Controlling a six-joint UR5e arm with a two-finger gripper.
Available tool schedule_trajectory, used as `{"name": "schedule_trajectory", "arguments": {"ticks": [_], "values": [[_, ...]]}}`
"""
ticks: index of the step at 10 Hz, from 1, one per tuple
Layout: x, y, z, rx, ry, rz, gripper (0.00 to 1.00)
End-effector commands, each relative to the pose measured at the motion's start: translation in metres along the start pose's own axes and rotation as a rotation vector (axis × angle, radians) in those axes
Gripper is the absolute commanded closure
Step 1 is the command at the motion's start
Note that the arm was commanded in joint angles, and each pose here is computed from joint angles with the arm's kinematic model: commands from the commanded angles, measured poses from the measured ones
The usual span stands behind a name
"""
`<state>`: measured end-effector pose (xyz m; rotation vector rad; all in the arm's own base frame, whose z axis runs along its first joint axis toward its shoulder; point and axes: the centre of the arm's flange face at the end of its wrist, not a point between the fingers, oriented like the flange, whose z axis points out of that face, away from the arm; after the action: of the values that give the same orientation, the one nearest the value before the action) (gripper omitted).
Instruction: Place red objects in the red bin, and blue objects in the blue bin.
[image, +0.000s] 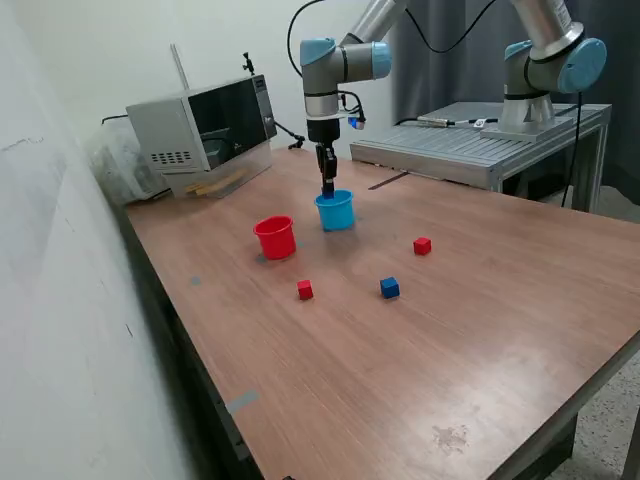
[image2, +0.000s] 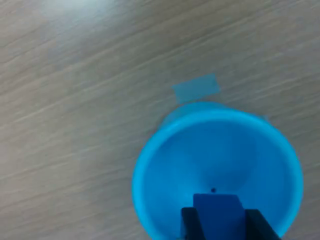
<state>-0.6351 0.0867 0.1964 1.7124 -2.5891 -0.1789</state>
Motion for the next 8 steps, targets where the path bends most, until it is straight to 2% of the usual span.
{"name": "schedule_trajectory", "arguments": {"ticks": [1, 2, 5, 8], "values": [[-0.004, 0.001, 0.002, 0.001, 0.0, 0.007, 0.0], [-0.003, 0.0, 0.003, 0.006, 0.003, 0.002, 0.0], [0.025, -0.013, -0.019, -0.005, 0.012, -0.108, 0.0], [0.126, -0.07, -0.076, -0.021, 0.036, -0.292, 0.0]]}}
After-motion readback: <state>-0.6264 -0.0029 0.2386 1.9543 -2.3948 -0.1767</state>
